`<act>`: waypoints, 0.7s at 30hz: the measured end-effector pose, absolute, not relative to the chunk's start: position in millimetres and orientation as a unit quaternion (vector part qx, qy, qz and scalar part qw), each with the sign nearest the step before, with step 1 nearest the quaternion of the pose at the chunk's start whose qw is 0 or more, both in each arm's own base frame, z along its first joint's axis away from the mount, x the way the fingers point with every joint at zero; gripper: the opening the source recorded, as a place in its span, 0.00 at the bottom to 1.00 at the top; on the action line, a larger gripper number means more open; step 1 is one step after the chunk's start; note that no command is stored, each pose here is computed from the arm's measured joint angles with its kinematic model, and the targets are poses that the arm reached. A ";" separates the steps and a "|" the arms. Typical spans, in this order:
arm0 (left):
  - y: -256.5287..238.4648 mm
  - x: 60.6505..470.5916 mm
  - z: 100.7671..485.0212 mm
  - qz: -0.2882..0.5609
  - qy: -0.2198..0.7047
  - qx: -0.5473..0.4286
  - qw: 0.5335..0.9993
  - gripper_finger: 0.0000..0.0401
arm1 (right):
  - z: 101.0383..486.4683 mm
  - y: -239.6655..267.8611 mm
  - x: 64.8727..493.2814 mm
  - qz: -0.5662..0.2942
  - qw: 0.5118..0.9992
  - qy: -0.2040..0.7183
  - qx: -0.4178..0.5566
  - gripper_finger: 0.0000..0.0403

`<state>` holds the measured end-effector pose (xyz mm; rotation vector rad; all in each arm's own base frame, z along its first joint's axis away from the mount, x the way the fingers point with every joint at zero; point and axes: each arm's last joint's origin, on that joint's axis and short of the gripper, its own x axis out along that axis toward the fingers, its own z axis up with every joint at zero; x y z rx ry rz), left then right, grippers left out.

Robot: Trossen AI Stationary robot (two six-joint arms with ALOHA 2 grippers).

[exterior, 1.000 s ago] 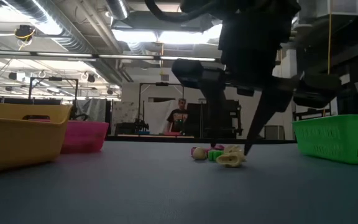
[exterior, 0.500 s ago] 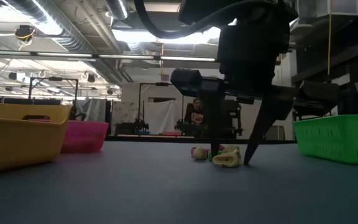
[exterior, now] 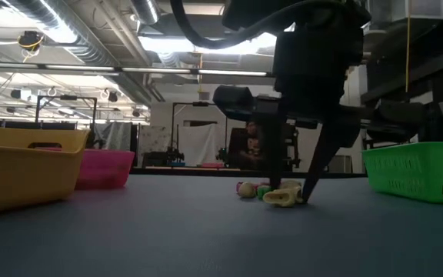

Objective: Sort Halloween decoration
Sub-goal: Put white skull toy into the green bin

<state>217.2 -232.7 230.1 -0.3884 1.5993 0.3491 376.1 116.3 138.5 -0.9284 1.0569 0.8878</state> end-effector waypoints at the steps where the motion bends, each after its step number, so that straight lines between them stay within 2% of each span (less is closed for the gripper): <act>1: -232.6 217.2 230.1 0.155 0.709 -0.172 0.667 0.43 | 138.5 116.3 376.1 0.394 0.674 0.470 -0.413 0.27; 4: -232.7 217.2 230.1 0.155 0.709 -0.172 0.667 0.43 | 138.5 116.3 376.2 0.394 0.674 0.469 -0.413 0.20; 7: -232.7 217.2 230.1 0.154 0.708 -0.172 0.667 0.43 | 138.5 116.3 376.3 0.393 0.674 0.469 -0.414 0.16; 15: -233.1 217.6 230.1 0.153 0.708 -0.174 0.668 0.43 | 147.3 117.3 379.4 0.396 0.664 0.484 -0.410 0.24; 21: -233.3 217.9 230.1 0.152 0.707 -0.175 0.668 0.43 | 172.2 117.6 383.1 0.387 0.654 0.519 -0.391 0.19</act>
